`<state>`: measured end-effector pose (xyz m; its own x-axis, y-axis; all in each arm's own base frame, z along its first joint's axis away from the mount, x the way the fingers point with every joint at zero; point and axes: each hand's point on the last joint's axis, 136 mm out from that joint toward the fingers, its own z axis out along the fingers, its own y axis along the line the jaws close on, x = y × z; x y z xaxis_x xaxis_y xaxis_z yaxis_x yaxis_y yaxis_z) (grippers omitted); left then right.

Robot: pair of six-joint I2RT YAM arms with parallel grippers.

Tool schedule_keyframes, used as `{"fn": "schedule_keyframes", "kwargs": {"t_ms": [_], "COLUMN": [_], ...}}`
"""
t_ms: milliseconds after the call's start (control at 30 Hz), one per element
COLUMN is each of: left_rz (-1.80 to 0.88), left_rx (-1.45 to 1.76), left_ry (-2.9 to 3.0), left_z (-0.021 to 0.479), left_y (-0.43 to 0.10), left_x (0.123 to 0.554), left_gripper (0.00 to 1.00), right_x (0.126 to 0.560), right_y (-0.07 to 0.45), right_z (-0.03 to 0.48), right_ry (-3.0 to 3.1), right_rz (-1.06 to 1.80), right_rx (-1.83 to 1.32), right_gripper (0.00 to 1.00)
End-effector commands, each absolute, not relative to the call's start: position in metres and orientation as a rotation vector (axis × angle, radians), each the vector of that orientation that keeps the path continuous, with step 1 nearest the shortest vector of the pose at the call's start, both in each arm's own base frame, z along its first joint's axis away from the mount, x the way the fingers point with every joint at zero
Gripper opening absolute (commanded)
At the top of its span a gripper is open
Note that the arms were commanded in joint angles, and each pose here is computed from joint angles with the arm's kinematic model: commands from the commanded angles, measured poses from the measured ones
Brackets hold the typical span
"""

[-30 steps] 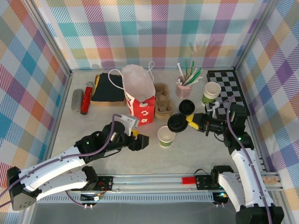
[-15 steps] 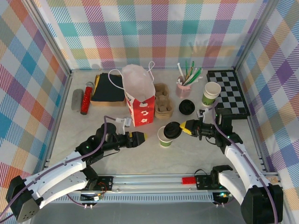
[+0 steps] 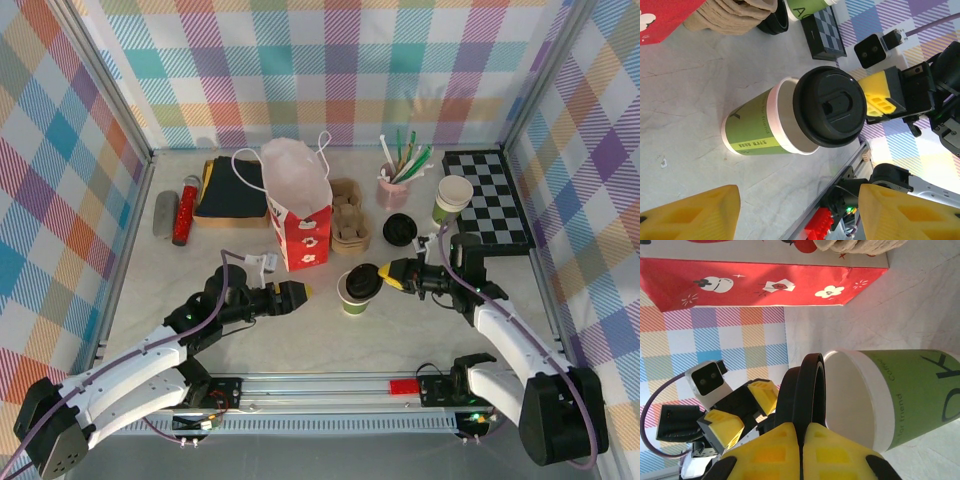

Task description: Pack the takeout coffee

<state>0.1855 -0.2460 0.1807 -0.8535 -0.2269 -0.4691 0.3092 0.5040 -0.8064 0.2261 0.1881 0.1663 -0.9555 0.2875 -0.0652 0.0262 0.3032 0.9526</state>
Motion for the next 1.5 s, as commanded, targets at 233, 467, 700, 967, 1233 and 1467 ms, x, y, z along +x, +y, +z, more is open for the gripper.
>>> {"fn": "schedule_keyframes", "kwargs": {"t_ms": [233, 467, 700, 967, 1233, 1467], "left_rz": [-1.317, -1.305, -1.285, -1.272, -1.263, -1.256], "left_rx": [0.055, 0.058, 0.067, 0.066, 0.067, 0.067], "left_ry": [2.190, 2.189, 2.182, 2.174, 2.173, 2.172], "left_z": [0.186, 0.187, 0.193, 0.195, 0.196, 0.197], "left_y": [-0.239, -0.239, -0.235, -0.231, -0.230, -0.228], "left_x": [0.189, 0.191, 0.190, 0.189, 0.189, 0.189], "left_gripper": [0.63, 0.62, 0.62, 0.61, 0.60, 0.60], "right_x": [0.229, 0.225, 0.224, 0.220, 0.219, 0.218], "right_y": [0.189, 0.193, 0.193, 0.190, 0.190, 0.192], "right_z": [0.156, 0.149, 0.145, 0.138, 0.142, 0.146], "right_ry": [2.349, 2.385, 2.412, 2.452, 2.447, 2.448], "right_rz": [1.634, 1.593, 1.539, 1.493, 1.481, 1.481], "right_rx": [0.211, 0.186, 0.171, 0.181, 0.173, 0.159], "right_gripper": [0.09, 0.12, 0.14, 0.20, 0.26, 0.28]}}
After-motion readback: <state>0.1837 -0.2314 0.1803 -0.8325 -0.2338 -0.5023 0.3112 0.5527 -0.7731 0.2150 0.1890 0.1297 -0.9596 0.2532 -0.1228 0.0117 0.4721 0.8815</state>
